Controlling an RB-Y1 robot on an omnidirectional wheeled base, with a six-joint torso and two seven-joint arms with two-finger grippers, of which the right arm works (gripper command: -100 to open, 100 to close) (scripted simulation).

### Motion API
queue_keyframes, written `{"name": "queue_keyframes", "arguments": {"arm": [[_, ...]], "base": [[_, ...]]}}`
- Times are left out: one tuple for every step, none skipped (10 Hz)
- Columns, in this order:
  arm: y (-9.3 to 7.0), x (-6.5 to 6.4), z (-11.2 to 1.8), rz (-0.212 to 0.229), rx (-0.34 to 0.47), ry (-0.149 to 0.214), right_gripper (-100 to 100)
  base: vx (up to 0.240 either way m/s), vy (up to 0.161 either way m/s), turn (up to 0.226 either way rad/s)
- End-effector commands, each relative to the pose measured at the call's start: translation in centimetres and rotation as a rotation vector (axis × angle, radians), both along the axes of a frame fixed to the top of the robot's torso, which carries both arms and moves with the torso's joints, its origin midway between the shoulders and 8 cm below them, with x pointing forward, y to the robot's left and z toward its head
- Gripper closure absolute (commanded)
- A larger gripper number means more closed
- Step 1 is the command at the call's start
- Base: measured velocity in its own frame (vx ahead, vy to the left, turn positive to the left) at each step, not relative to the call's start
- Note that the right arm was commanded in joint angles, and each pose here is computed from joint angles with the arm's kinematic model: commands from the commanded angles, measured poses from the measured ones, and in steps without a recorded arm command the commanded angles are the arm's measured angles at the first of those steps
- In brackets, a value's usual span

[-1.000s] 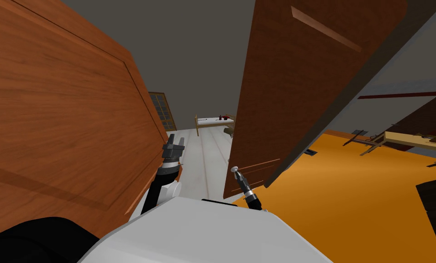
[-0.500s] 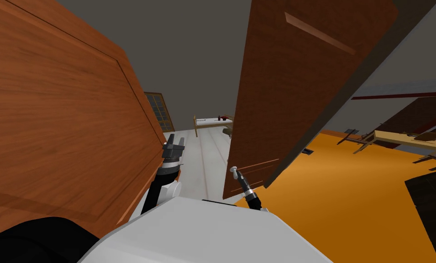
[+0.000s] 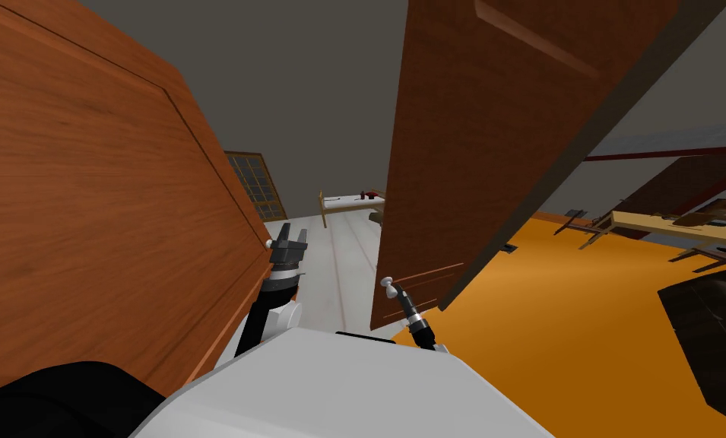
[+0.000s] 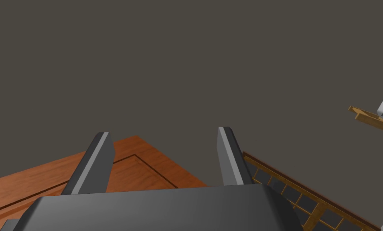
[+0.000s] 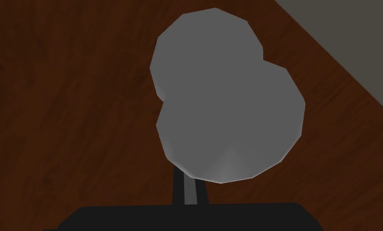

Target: Push the door open

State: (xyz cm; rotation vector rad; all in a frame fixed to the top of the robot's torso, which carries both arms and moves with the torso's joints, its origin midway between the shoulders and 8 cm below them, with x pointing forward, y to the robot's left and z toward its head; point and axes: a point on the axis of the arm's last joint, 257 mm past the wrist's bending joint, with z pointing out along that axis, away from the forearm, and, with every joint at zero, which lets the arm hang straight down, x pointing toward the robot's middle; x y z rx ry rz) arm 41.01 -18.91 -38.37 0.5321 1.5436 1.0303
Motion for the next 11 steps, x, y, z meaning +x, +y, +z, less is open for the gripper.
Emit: {"name": "queue_keyframes", "arguments": {"arm": [[0.2, 0.0, 0.0, 0.008, -0.047, -0.014, -100], [0.4, 0.0, -0.1, 0.013, -0.074, -0.022, -100], [0.5, 0.0, -0.1, 0.019, -0.102, -0.029, -100], [0.8, 0.0, -0.2, 0.025, -0.135, -0.039, -100], [1.0, 0.0, -0.3, 0.032, -0.169, -0.048, -100], [1.3, 0.0, -0.3, 0.04, -0.2, -0.057, -100], [1.3, 0.0, -0.3, 0.04, -0.207, -0.06, -100], [1.6, 0.0, -0.4, 0.048, -0.245, -0.072, -100], [1.9, 0.0, -0.5, 0.057, -0.279, -0.082, -100], [1.9, 0.0, -0.5, 0.057, -0.287, -0.086, -100], [2.3, 0.0, -0.6, 0.066, -0.328, -0.1, -100]], "base": [[-0.037, -0.017, -0.05], [-0.037, -0.024, -0.05], [-0.047, -0.012, -0.065], [-0.057, -0.003, -0.075], [-0.059, -0.007, -0.07], [-0.058, -0.014, -0.081], [-0.036, -0.009, -0.025], [-0.031, -0.009, -0.065], [-0.049, -0.01, -0.096], [-0.037, -0.007, -0.022], [-0.035, -0.015, -0.059]]}}
